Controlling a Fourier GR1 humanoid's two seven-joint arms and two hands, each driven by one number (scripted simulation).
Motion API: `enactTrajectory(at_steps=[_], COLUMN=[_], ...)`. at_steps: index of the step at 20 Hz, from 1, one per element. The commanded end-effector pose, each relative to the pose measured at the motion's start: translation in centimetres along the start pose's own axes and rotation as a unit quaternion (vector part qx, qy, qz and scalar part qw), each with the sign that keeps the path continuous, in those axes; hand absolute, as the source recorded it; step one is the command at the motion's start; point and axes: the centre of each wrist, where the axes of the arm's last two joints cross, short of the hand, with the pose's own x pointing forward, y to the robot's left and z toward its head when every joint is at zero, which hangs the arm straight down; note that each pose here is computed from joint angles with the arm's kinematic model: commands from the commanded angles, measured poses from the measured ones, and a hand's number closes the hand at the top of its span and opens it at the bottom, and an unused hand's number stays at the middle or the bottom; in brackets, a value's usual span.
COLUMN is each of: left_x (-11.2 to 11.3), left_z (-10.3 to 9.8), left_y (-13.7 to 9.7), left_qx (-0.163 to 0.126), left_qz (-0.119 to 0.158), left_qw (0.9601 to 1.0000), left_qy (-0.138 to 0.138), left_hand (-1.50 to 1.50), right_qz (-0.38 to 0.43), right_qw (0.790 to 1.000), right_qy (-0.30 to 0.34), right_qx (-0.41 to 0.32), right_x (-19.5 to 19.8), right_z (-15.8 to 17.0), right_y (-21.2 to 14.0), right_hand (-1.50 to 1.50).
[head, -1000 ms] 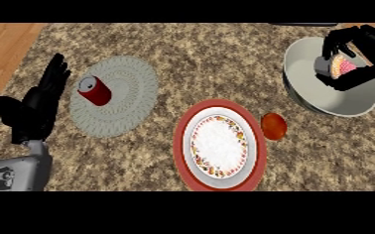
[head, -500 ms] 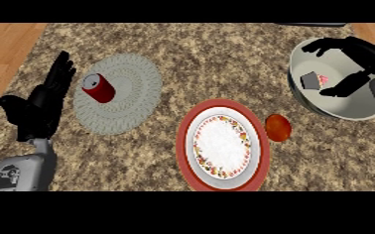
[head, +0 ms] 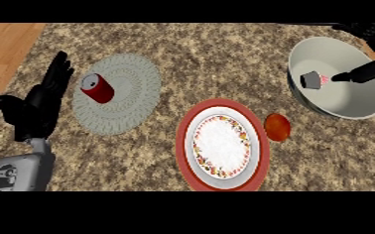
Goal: Pick the cupcake from the plate and place it in the bowl
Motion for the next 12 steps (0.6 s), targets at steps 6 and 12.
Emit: enactTrajectory(at_steps=[6, 12], left_x=[0.6, 0.7], left_z=[-0.6, -0.3], left_y=[0.6, 0.0], left_qx=[0.000, -0.002], left_qz=[-0.001, 0.007], left_qw=[1.0000, 0.9999], left_qy=[-0.006, -0.014], left_hand=[0.00, 0.00], right_qz=[-0.112, -0.148], right_qw=[0.994, 0.989], right_qy=[0.008, 0.017], right_qx=[0.001, -0.004], right_x=[0.8, 0.8], right_z=[5.8, 8.5], right_y=[-6.3, -8.0], right_hand=[-1.50, -1.50])
